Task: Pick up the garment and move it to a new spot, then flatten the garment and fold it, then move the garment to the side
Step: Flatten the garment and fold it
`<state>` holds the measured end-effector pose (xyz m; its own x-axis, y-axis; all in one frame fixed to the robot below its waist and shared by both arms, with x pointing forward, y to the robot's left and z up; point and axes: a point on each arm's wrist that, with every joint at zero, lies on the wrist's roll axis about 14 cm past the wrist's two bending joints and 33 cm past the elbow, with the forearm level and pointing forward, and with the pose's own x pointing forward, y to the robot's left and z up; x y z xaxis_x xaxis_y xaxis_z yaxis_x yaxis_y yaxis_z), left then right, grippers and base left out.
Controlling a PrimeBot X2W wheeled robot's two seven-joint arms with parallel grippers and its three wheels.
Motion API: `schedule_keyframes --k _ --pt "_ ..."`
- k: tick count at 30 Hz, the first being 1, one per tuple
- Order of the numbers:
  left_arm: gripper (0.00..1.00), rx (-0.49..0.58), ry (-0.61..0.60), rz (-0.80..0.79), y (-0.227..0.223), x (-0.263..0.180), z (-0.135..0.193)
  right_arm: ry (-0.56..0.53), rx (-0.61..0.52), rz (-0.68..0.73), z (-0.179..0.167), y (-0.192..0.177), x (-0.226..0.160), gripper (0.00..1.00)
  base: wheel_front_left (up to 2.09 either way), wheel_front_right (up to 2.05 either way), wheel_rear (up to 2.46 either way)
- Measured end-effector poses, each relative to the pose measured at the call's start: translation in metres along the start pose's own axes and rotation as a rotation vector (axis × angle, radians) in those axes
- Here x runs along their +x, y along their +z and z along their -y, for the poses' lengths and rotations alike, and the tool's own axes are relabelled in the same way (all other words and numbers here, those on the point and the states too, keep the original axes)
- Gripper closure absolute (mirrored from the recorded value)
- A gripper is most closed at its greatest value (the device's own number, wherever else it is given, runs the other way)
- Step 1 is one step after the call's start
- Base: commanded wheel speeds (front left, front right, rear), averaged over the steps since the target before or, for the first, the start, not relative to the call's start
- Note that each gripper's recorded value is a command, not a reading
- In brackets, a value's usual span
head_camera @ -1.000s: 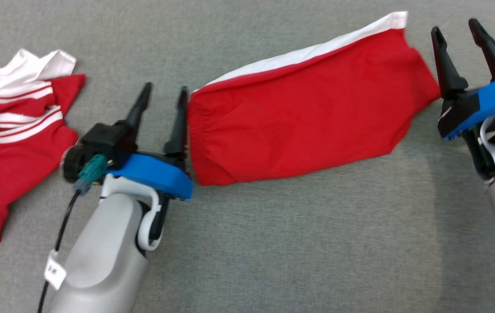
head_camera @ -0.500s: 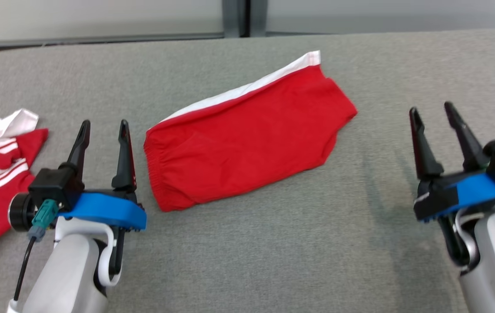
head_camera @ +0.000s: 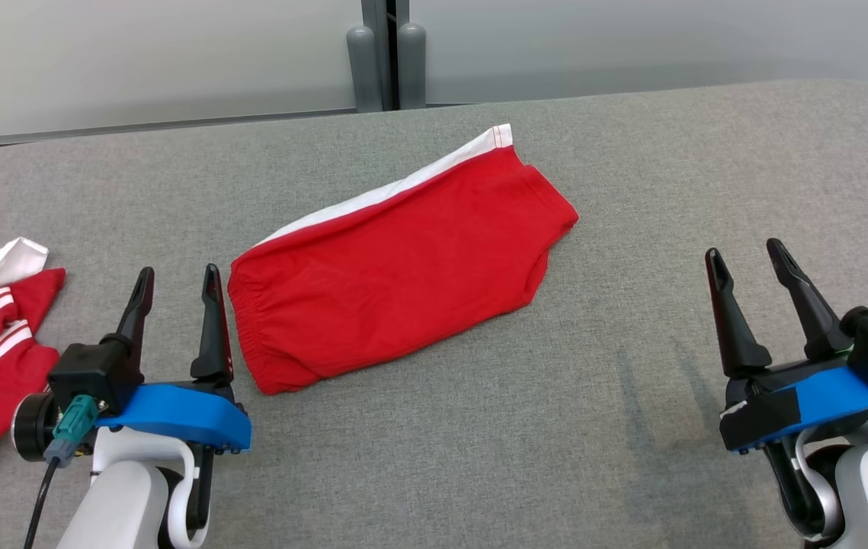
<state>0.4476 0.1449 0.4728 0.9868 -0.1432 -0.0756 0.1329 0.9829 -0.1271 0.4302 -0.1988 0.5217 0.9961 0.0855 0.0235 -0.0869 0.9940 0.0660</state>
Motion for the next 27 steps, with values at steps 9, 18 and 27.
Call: schedule_keyframes --k 9,18,27 --pt "0.00 0.008 0.005 -0.001 0.003 -0.002 -0.001 0.005 0.006 -0.004 -0.003 0.000 0.000 0.00 0.00 0.00 0.00" --pt "0.00 0.013 -0.003 0.034 0.010 0.007 0.001 0.061 -0.011 -0.100 -0.010 -0.029 0.031 0.00 0.00 0.00 0.00" --pt "0.00 0.012 0.007 0.049 0.003 0.022 -0.006 0.196 -0.032 -0.299 -0.047 -0.101 0.093 0.00 0.00 0.00 0.00"
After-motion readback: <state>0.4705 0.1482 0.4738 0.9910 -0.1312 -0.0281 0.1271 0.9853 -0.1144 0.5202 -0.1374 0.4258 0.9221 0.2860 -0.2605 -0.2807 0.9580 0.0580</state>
